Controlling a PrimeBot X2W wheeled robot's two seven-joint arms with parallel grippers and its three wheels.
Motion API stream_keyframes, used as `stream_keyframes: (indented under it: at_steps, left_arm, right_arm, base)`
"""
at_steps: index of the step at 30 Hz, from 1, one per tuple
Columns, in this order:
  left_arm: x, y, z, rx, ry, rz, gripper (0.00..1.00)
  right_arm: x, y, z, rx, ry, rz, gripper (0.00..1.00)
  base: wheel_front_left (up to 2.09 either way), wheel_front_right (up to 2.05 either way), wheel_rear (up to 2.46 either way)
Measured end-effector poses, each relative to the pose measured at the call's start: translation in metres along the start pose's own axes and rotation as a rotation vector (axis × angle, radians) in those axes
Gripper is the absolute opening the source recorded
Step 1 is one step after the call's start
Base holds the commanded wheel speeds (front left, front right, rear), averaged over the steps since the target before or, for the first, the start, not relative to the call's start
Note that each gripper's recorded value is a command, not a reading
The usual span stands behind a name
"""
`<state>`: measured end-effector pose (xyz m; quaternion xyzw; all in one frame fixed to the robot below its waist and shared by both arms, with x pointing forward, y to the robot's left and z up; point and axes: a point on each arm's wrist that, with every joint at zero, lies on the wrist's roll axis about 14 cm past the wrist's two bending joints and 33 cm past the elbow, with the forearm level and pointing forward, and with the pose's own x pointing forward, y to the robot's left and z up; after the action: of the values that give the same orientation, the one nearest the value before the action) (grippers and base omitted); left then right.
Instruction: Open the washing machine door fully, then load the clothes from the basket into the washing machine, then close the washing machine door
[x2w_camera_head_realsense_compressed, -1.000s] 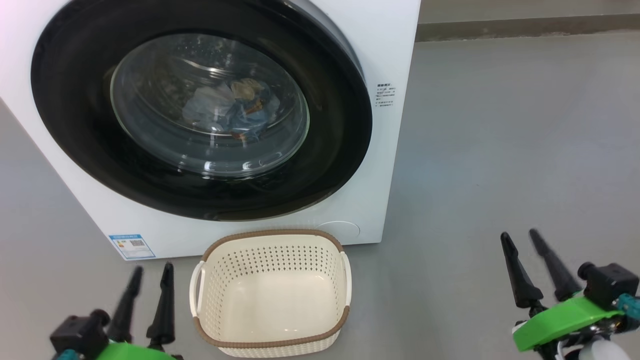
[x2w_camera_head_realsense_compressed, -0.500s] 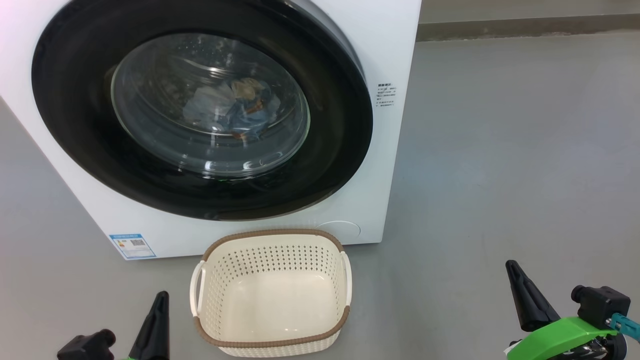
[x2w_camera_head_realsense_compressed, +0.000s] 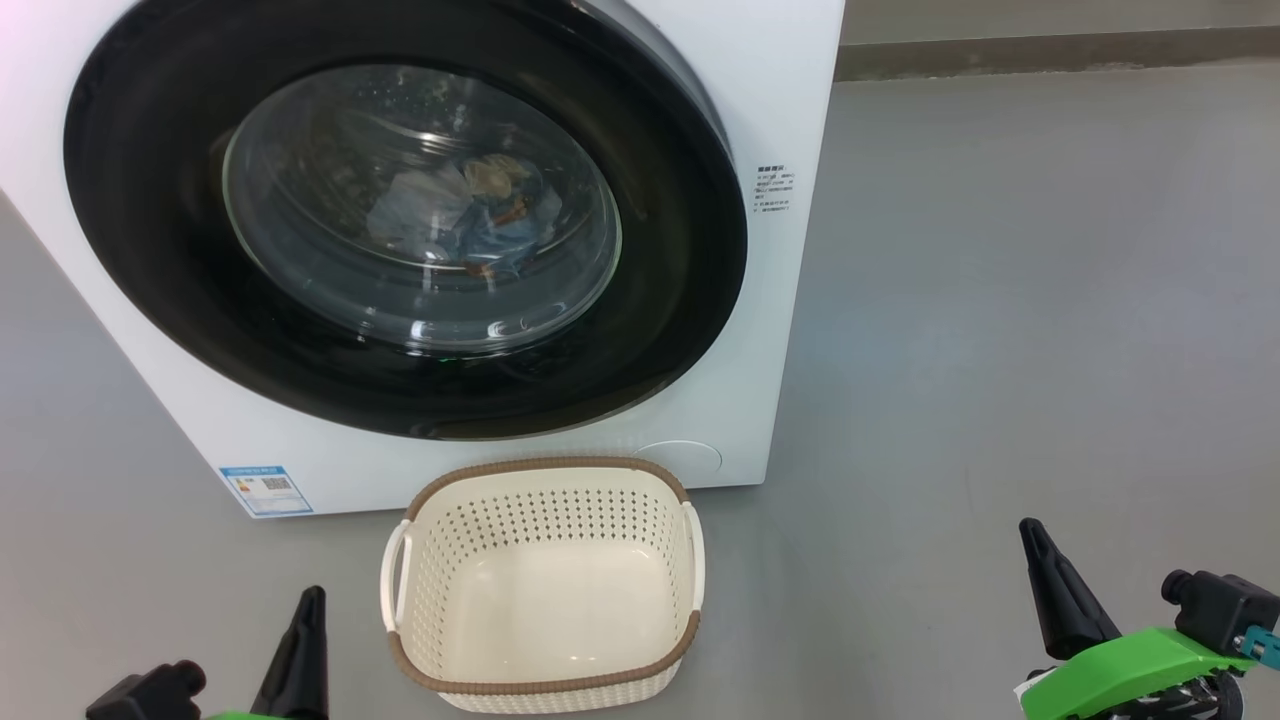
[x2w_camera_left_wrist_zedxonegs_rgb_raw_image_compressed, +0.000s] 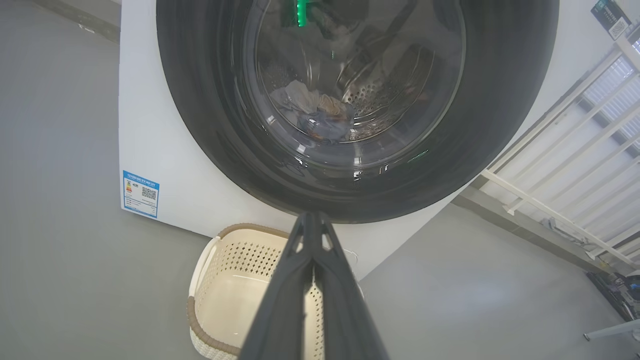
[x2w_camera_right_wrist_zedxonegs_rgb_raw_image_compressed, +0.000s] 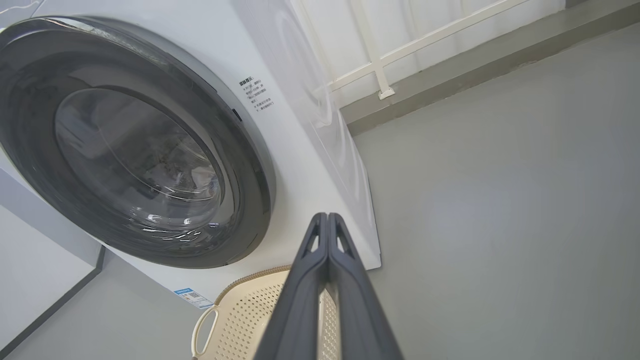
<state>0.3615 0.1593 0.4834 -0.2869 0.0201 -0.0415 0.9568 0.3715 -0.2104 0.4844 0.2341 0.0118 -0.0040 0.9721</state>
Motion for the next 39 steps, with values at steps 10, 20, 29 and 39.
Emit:
stream_keyframes:
  at_steps: [10, 20, 29, 39]
  left_arm:
    - [0.001, 0.005, 0.001, -0.101, 0.002, 0.028, 0.0]
    - [0.002, 0.01, 0.002, -0.191, 0.005, 0.053, 0.0]
    - [0.002, 0.014, 0.001, -0.283, 0.009, 0.072, 0.0]
    - [0.003, 0.018, 0.003, -0.38, 0.007, 0.089, 0.0]
  right_arm:
    - [0.001, -0.002, -0.001, 0.11, 0.008, -0.022, 0.0]
    - [0.001, -0.005, -0.001, 0.212, 0.008, -0.044, 0.0]
    - [0.002, -0.004, -0.003, 0.314, 0.016, -0.055, 0.0]
    - [0.002, -0.006, -0.003, 0.418, 0.016, -0.069, 0.0]
  base:
    - [0.0, 0.0, 0.0]
    - [0.0, 0.0, 0.0]
    - [0.0, 0.0, 0.0]
    - [0.0, 0.0, 0.0]
